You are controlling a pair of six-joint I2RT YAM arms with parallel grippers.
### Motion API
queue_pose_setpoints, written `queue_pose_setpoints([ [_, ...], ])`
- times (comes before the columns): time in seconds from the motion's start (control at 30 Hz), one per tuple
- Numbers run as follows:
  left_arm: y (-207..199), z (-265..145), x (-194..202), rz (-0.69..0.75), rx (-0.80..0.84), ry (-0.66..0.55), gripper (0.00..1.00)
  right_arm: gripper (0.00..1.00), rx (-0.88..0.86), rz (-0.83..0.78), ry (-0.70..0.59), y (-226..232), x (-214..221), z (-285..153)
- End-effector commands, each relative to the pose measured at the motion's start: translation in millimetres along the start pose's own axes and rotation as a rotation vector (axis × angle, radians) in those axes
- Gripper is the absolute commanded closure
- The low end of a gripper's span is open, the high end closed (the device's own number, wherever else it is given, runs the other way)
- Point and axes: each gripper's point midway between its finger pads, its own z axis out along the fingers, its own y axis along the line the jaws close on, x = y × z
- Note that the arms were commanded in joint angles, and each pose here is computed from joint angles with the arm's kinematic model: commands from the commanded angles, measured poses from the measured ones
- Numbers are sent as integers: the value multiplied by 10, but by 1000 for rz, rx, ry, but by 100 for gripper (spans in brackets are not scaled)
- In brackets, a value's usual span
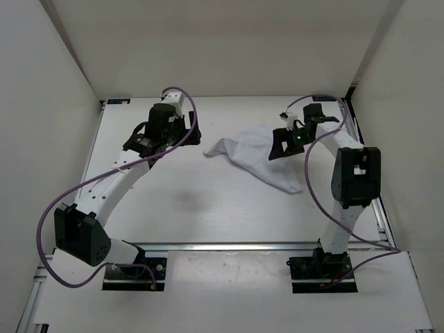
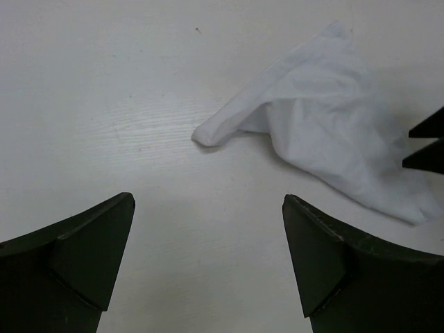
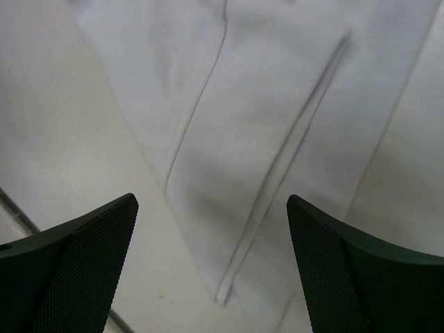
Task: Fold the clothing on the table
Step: Flatten the skirt out
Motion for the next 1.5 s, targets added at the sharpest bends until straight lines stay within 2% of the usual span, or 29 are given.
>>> queue_pose_setpoints([
  [0.0, 25, -297, -51, -44, 5, -16, 1, 7, 67, -94, -93, -219, -493, 37],
  [0.27, 22, -435, 38, -97, -6, 1, 1, 8, 68, -107, -113, -681, -1139, 418],
  [0.6, 80, -505, 96, -118, -31, 16, 1, 14, -34, -120, -75, -376, -998, 604],
  [0.8, 94, -575, 205, -161, -33, 17, 1, 16, -31, -158, -81, -368, -1081, 591],
  [1.0, 102, -675, 252, -164, -32, 22, 1, 17, -16, -146, -33, -457, -865, 704],
  [1.2, 167, -754, 267, -174, -41, 18, 1, 31, -38, -157, 11, -384, -706, 793],
  [1.3, 179, -795, 242, -169, -47, 11, 2, 49, -38, -159, 15, -360, -693, 795],
  [1.33, 186, -818, 242, -170, -47, 8, 1, 60, -44, -170, 12, -332, -708, 800],
  [1.37, 194, -829, 250, -173, -50, 6, 1, 67, -42, -170, 10, -324, -727, 783],
  [1.47, 227, -844, 285, -180, -54, 8, 1, 82, -48, -180, -14, -260, -856, 677],
])
